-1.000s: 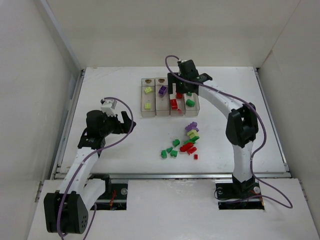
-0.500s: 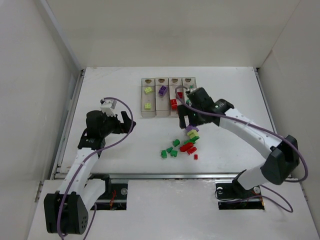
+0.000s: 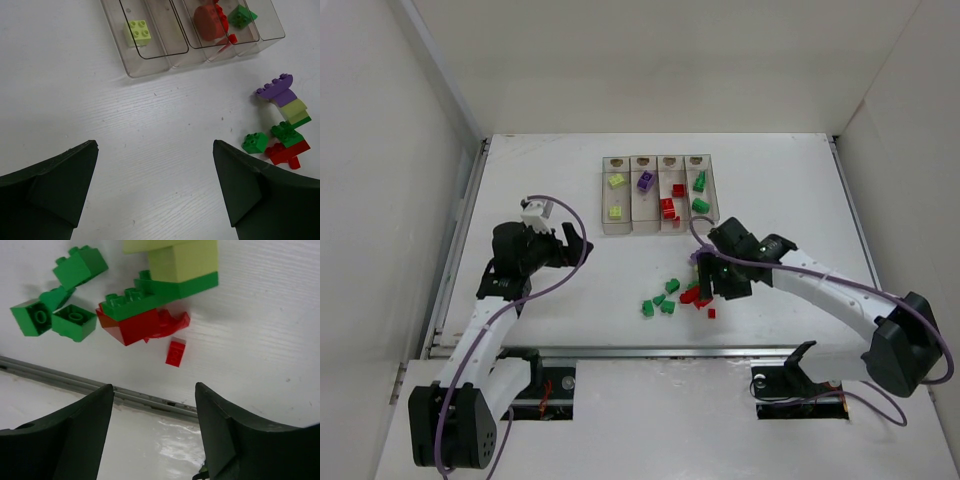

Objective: Sort the legos into containers by color

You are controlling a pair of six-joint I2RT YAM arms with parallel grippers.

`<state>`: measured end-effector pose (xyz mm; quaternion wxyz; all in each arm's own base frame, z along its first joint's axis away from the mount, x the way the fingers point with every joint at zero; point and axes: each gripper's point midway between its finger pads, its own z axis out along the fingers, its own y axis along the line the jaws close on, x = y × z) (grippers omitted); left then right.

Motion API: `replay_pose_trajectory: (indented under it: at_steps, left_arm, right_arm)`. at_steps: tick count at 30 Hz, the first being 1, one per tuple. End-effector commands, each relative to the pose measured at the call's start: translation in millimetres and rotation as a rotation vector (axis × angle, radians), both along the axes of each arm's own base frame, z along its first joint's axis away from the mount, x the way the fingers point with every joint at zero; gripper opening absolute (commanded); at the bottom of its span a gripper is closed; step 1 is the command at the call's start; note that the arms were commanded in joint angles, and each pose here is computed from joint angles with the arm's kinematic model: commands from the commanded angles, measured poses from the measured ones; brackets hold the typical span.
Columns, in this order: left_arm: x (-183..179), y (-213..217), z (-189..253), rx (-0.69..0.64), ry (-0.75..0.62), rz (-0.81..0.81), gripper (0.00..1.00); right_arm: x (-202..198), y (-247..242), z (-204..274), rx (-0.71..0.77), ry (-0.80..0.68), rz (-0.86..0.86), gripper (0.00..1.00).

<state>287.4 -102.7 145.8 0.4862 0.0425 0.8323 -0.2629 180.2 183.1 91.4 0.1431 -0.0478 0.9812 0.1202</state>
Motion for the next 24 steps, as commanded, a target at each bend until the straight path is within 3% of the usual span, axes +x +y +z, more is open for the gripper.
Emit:
replay_pose_trajectory:
  at_steps: [1,7,14,20,24]
  left_arm:
    - [1,-4,11,-0.030,-0.055,-0.017,0.99]
    - [1,-4,11,-0.030,-0.055,-0.017,0.99]
    - [2,-3,13,-0.026,-0.055,-0.007,0.99]
    - [2,-1,11,-0.022,-0.046,0.001,0.99]
    - [2,-1,11,-0.014,-0.051,-0.002,1.00]
  right_arm:
    - [22,31,17,0.107,-0.123,0.080,0.73]
    - [34,48,9,0.068,-0.154,0.212,0.88]
    - [37,51,-19,0.023,-0.091,0.214,0.88]
    - [52,58,-18,0.056,-0.124,0.197,0.82]
    - [52,61,-19,0.053,-0.106,0.224,0.84]
